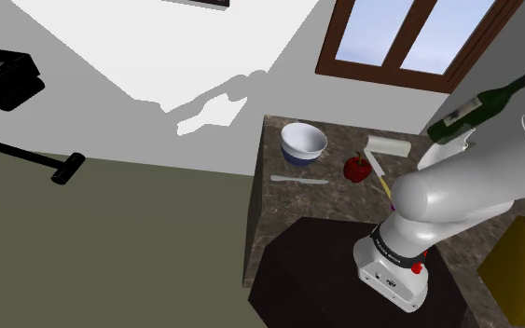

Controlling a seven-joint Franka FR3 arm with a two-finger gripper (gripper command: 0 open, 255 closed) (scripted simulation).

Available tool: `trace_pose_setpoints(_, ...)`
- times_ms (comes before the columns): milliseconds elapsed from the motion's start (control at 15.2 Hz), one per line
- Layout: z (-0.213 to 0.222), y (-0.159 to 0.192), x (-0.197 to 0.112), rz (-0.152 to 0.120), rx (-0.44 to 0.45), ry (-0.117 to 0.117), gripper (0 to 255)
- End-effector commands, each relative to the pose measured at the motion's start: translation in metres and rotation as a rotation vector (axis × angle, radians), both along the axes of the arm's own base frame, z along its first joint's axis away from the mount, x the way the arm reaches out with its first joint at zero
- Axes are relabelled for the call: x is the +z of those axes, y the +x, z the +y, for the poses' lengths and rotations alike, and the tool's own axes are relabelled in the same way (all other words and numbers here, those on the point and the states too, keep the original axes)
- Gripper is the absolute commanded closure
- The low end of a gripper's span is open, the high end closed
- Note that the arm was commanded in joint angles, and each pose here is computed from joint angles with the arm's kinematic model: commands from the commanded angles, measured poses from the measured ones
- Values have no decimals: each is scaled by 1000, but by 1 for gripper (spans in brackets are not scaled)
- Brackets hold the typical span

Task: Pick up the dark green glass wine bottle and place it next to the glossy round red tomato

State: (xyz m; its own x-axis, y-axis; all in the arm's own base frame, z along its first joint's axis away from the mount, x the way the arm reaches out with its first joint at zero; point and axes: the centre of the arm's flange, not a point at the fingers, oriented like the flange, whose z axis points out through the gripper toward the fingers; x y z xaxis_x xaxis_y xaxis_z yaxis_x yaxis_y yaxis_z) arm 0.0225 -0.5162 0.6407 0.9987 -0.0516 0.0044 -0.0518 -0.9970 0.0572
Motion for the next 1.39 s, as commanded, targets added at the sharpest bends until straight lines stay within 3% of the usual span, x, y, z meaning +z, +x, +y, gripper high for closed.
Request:
trace_pose_setpoints(0,-6,-27,-1,0,2,-1,255)
trace_pose_setpoints(1122,-72,-240,0,0,2,-1,255)
trace_pose_setpoints(1320,-72,-240,-16,0,2,-1,255)
